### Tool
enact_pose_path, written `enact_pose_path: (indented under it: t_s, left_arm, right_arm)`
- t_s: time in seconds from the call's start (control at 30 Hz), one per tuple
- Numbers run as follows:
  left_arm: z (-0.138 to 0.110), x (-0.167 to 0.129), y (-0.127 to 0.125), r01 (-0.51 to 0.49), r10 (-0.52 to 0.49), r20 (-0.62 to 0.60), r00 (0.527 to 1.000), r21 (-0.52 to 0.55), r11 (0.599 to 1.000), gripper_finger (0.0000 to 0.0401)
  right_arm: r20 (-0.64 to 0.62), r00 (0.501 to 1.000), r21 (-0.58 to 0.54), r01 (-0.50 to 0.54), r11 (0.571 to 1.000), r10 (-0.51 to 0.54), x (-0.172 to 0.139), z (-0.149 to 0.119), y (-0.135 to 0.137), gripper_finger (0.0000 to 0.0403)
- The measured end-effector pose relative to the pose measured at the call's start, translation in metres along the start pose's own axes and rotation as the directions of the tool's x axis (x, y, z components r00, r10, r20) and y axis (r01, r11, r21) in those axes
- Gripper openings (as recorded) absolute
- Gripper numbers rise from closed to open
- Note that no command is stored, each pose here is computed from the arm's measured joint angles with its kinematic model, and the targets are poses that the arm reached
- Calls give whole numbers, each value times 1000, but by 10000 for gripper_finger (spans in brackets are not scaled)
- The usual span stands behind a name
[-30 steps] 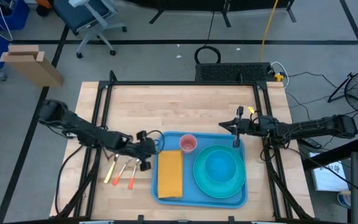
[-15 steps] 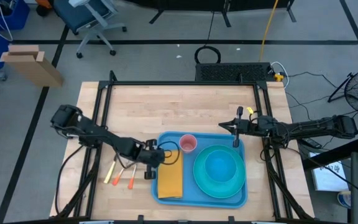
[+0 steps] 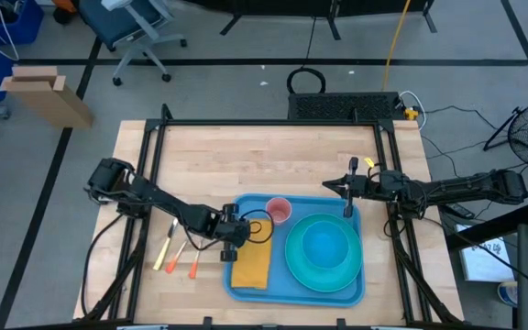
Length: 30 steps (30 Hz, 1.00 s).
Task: Set up tray
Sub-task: Put the spoon on top of the yellow napkin
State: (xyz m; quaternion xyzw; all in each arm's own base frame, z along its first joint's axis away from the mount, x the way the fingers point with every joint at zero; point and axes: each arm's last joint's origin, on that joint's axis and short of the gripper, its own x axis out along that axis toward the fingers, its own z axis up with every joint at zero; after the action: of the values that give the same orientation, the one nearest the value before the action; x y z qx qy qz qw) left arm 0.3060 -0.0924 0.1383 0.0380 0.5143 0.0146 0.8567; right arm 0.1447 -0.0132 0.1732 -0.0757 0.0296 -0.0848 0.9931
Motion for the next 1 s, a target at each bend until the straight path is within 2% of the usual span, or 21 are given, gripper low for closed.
enact_pose_path:
  t_s: [0.1, 0.33, 0.47, 0.57, 0.7, 0.77, 0.83, 0.9, 1.0]
  left_arm:
    - [3, -9, 3, -25, 25, 28, 999, -8, 1000, 3]
    - [1, -22, 5, -48, 48, 14, 999, -18, 999, 20]
    - [-9, -44, 8, -135, 131, -46, 990, -114, 984, 9]
    - [-23, -68, 13, -191, 156, -142, 977, -282, 940, 4]
    - [-41, -87, 10, -253, 119, -284, 951, -498, 829, 8]
    - [-48, -89, 2, -263, 80, -338, 938, -542, 798, 5]
    - [-52, -88, -10, -234, 25, -352, 936, -566, 790, 3]
    - [-54, -86, -21, -225, 16, -339, 941, -588, 777, 8]
    - [-56, -89, -32, -223, 30, -295, 955, -650, 727, 27]
  right_arm:
    - [0, 1000, 1, 0, 1000, 0, 0, 0, 0, 0]
    - [-1, 1000, 8, -3, 1000, 3, 0, 0, 0, 0]
    - [-8, 1000, 8, -4, 1000, 5, 0, -1, 0, 0]
    - [-17, 1000, 7, -6, 1000, 6, 0, -2, 0, 0]
    - [-25, 1000, 6, -7, 1000, 7, 0, -2, 1, 0]
    - [-29, 1000, 4, -8, 1000, 8, 0, -3, 1, 0]
    - [-28, 1000, 4, -8, 1000, 8, 0, -3, 1, 0]
    - [-29, 1000, 5, -8, 1000, 8, 0, -3, 1, 0]
    - [-29, 1000, 9, -8, 1000, 8, 0, -3, 1, 0]
